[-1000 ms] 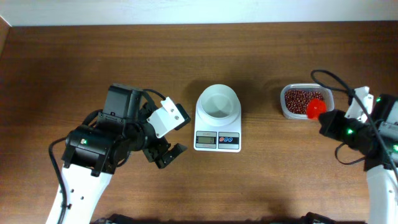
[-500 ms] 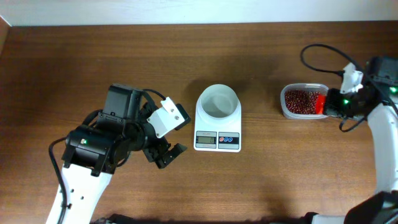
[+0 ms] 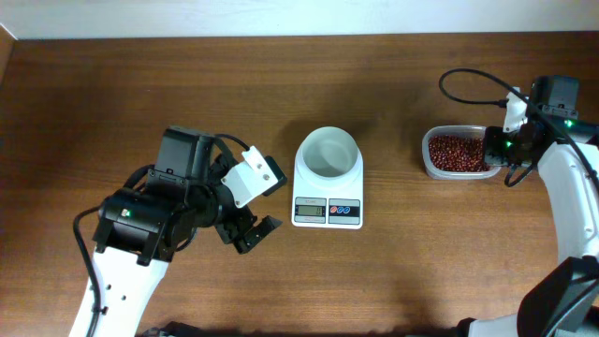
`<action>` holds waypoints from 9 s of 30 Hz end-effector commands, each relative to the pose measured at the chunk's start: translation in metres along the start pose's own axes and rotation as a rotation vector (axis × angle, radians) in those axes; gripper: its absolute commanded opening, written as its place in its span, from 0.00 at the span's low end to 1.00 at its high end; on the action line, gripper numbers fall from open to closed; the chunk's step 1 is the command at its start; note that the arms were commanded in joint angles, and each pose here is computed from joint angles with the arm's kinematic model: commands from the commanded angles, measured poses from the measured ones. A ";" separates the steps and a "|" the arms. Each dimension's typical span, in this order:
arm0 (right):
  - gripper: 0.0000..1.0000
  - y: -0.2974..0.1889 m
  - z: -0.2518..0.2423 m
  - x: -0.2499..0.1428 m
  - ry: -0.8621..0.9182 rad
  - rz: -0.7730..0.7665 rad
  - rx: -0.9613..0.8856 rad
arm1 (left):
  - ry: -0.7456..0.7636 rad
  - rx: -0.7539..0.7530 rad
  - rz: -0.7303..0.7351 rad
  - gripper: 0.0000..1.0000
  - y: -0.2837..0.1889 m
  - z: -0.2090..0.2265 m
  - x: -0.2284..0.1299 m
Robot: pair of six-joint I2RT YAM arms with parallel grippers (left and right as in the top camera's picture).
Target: Scoop and weigh 50g on scale
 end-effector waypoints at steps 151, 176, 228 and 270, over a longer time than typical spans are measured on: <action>0.04 0.014 0.163 0.011 0.044 0.151 1.277 | 0.019 -0.002 -0.022 0.99 -0.004 0.000 0.004; 0.04 0.036 0.202 0.013 -0.205 0.066 1.003 | 0.019 -0.002 -0.022 0.99 -0.004 0.000 0.004; 0.04 0.008 0.207 0.018 -0.839 -0.274 0.796 | 0.019 -0.002 -0.022 0.99 -0.004 0.000 0.004; 0.04 -0.019 0.208 0.017 -0.801 -0.290 0.784 | 0.019 -0.002 -0.022 0.99 -0.004 0.000 0.004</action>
Point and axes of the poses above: each gripper's point midway between its finger pads, its own y axis out along the fingers, its own z axis along the line the jaws close on, x = y × z, the point moved 8 cm from there along -y, back along the fingers, and after that the axes turned 6 degrees about -y, right-handed, at the moved point
